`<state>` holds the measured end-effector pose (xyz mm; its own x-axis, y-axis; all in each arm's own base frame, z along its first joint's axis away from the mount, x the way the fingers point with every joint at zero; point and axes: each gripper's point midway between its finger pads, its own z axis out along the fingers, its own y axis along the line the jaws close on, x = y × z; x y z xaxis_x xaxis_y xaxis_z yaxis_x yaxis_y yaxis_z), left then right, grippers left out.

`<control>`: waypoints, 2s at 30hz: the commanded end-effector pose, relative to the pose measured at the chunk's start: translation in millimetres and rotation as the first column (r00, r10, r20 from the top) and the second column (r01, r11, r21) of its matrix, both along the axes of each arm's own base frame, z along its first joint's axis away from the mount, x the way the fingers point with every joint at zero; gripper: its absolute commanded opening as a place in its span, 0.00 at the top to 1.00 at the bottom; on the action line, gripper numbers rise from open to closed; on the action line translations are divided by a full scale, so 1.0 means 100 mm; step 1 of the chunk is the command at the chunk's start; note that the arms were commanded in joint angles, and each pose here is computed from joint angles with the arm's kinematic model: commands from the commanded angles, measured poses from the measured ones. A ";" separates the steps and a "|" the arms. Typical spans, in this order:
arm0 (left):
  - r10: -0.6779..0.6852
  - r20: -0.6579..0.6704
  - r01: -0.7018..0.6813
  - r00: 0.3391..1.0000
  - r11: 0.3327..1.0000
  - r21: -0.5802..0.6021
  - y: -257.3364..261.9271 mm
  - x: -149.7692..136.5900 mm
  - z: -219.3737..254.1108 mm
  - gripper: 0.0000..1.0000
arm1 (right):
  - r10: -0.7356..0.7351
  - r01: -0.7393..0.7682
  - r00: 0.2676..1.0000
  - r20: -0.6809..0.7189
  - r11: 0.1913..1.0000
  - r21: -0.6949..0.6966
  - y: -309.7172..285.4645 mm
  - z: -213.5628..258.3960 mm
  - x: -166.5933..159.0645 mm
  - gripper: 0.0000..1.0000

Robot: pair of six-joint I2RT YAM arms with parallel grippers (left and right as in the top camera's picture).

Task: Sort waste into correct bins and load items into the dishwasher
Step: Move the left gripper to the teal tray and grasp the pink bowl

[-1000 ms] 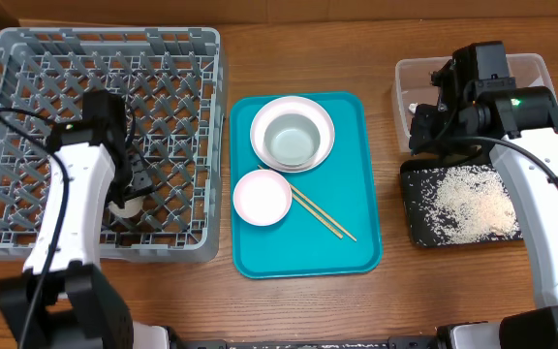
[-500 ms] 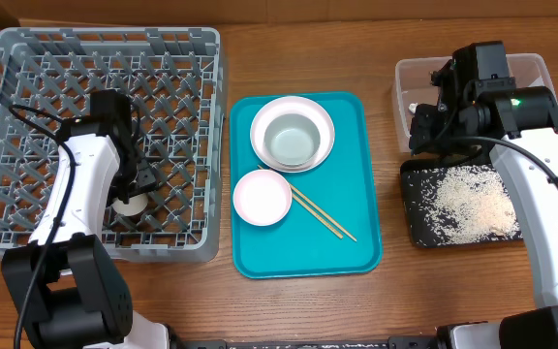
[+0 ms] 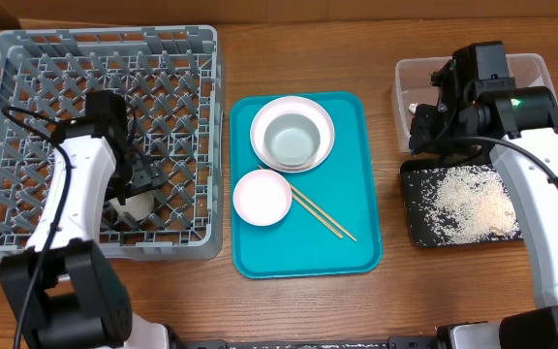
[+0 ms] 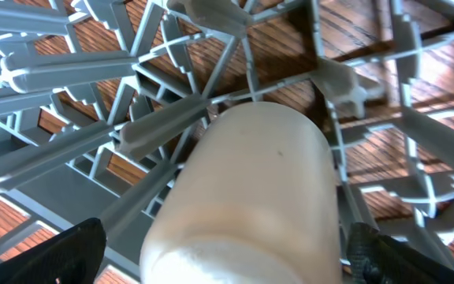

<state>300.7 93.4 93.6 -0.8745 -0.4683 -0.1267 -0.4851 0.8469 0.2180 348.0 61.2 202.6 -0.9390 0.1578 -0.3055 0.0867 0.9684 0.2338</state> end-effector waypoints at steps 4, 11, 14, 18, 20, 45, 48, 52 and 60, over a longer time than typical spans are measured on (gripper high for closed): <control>-0.140 0.378 0.215 0.915 0.962 -0.166 -0.49 0.37 0.96 0.13 | -0.005 0.005 0.999 0.044 1.000 0.000 -0.01 0.15 0.02 0.96; -0.388 0.577 0.562 0.718 0.813 -0.152 -1.39 0.59 1.37 0.19 | -0.150 0.151 0.989 0.007 0.985 -0.089 -0.33 0.10 -0.05 0.83; -0.572 0.533 0.716 0.623 0.692 -0.094 -1.96 0.53 1.24 0.19 | -0.259 0.259 0.966 0.006 0.964 -0.056 -0.56 0.15 -0.07 0.55; -0.761 0.441 0.869 0.476 0.484 -0.103 -2.83 0.33 0.84 0.20 | -0.302 0.303 0.953 -0.011 0.953 0.019 -0.68 0.17 -0.08 0.49; -0.802 0.399 0.892 0.446 0.436 -0.119 -3.04 0.24 0.65 0.20 | -0.305 0.306 0.952 -0.011 0.952 0.018 -0.69 0.17 -0.08 0.49; -0.874 -0.052 0.838 0.483 0.479 -0.261 -3.11 -0.34 -0.70 0.68 | -0.305 0.305 0.952 -0.017 0.952 0.016 -0.69 0.16 -0.09 0.50; -0.871 -0.058 0.834 0.489 0.486 -0.262 -3.10 -0.36 -0.72 0.84 | -0.305 0.305 0.952 -0.018 0.952 0.015 -0.69 0.16 -0.09 0.50; -0.856 -0.050 0.821 0.515 0.510 -0.256 -3.10 -0.34 -0.69 0.96 | -0.305 0.305 0.952 -0.022 0.952 0.014 -0.69 0.16 -0.10 0.50; -0.848 0.073 0.839 0.524 0.499 -0.218 -3.23 -0.16 0.10 0.96 | -0.288 0.288 0.957 -0.023 0.958 -0.001 -0.70 0.15 -0.12 0.50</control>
<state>265.0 -212.4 49.9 -0.8607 0.5042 0.0707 0.5071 0.8613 0.0309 334.3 -7.9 200.6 -0.8704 0.4333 -0.2337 0.3870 0.8957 0.2192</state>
